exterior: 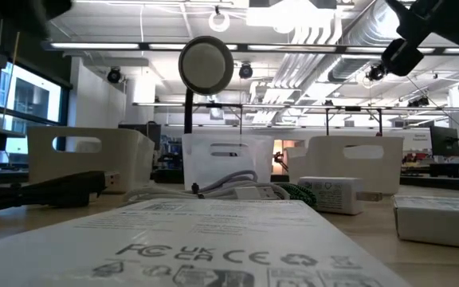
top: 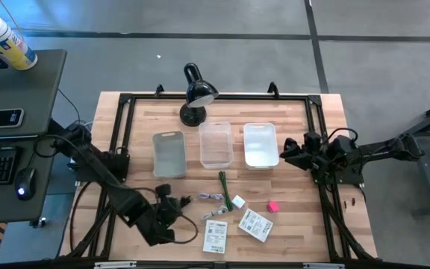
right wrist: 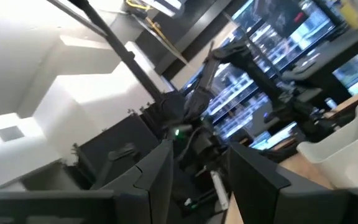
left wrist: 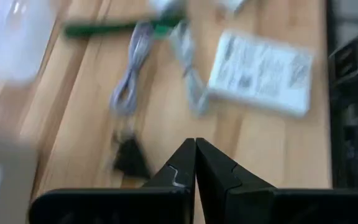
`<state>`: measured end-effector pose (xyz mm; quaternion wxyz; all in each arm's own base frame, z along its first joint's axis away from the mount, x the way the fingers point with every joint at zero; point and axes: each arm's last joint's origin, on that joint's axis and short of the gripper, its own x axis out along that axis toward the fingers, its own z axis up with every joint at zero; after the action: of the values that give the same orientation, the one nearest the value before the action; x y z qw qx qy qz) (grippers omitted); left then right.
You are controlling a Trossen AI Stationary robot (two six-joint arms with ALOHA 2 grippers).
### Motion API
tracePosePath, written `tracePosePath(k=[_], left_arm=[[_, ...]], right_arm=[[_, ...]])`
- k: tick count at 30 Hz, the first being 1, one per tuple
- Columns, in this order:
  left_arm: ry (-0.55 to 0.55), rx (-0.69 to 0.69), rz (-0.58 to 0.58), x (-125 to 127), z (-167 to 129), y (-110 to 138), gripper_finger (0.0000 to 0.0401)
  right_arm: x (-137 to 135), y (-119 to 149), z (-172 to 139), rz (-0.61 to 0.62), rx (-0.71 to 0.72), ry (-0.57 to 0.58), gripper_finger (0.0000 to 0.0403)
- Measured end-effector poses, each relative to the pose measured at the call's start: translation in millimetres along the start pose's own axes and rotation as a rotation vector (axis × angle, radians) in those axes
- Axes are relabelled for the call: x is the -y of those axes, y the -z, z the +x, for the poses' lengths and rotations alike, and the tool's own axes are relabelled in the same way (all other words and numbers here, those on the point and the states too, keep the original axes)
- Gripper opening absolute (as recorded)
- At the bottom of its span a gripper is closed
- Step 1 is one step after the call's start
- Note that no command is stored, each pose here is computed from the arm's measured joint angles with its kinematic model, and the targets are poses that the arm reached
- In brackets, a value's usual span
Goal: Pick and place items into bin
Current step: Put the black charger cable into the gray bin
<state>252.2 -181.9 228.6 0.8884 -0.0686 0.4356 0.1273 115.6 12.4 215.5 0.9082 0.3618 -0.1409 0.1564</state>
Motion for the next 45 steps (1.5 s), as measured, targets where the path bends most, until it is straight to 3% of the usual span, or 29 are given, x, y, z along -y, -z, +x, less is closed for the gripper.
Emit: tracePosePath(k=[2, 8, 14, 21, 25, 33, 40, 45], left_arm=[[-0.007, -0.023, -0.036, 2.8, 1.2, 5.0, 0.0], [-0.047, -0.103, -0.013, 2.5, 4.2, 16.8, 0.0001], [-0.02, -0.134, 0.009, 8.5, 12.8, 19.3, 0.0014], [-0.017, -0.19, -0.021, 12.5, 25.9, 24.5, 0.012], [-0.011, -0.271, -0.117, 13.1, 36.7, 27.5, 0.0183], [-0.076, -0.329, -0.24, 8.9, 48.5, 30.8, 0.0258], [-0.134, -0.284, -0.256, 0.7, 52.8, 25.2, 0.0277], [-0.18, -0.29, -0.186, -3.6, 65.6, 26.0, 0.0267]], right_arm=[[0.2, -0.6, 0.0, -0.021, 0.014, 0.011, 0.014], [0.9, -1.4, 0.0, -0.063, 0.039, 0.037, 0.014], [-0.6, -3.2, -0.2, -0.064, 0.061, 0.028, 0.014], [-15.4, -16.1, 1.2, -0.081, 0.129, -0.115, 0.0161], [-32.8, -29.5, 13.7, -0.194, 0.08, -0.139, 0.0185], [-68.3, -58.9, 48.3, -0.514, -0.131, 0.116, 0.0182], [-76.9, -63.2, 63.1, -0.587, -0.189, 0.141, 0.0177], [-72.1, -56.0, 65.4, -0.583, -0.228, 0.187, 0.0173]])
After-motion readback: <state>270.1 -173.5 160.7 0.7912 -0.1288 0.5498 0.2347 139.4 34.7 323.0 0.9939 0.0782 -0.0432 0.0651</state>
